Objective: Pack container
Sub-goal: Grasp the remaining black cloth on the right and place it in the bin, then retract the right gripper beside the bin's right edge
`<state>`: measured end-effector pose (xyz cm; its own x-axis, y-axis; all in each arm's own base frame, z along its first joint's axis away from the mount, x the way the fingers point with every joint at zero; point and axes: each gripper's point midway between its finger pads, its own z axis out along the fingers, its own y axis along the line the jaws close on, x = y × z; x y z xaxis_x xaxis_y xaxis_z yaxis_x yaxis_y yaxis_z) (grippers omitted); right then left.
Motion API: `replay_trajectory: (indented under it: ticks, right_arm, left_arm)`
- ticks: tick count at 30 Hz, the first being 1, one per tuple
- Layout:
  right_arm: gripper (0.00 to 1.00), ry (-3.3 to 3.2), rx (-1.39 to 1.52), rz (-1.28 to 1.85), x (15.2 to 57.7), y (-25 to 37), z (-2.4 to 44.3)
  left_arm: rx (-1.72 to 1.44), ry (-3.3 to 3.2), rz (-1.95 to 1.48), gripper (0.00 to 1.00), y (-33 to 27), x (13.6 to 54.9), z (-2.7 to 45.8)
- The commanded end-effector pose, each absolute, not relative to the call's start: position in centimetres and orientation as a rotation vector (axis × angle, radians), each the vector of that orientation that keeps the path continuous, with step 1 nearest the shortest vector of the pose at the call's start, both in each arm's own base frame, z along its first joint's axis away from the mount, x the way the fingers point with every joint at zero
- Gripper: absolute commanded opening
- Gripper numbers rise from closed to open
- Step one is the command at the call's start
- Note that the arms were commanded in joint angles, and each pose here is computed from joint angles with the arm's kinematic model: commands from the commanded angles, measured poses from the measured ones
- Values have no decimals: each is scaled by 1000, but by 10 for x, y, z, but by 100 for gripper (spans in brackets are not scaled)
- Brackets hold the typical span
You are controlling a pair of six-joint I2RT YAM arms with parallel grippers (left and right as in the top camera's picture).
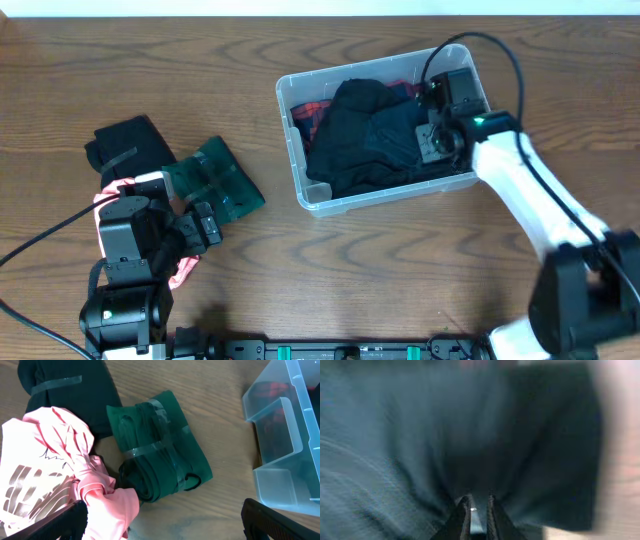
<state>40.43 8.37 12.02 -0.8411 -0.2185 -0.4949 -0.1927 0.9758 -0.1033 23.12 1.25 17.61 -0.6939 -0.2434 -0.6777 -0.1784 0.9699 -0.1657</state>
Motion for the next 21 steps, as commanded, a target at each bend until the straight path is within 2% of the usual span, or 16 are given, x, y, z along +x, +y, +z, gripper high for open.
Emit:
replay_trajectory:
  ticks: [1, 4, 7, 14, 21]
  right_arm:
    - [12, 2324, -73, -110, 415, 63, 224]
    - [11, 2224, 76, -206, 408, 26, 260]
    - [11, 2242, 162, -280, 397, -8, 261]
    - [10, 2477, 362, -388, 373, -72, 191]
    - [10, 2692, 406, -369, 363, -83, 125]
  left_arm:
    - [-292, 2335, -116, 98, 12, 233, 185]
    - [-292, 2334, -116, 98, 12, 233, 185]
    - [-292, 2334, -116, 98, 12, 233, 185]
    - [-292, 2335, -116, 98, 12, 233, 185]
    - [-292, 2334, -116, 98, 12, 233, 185]
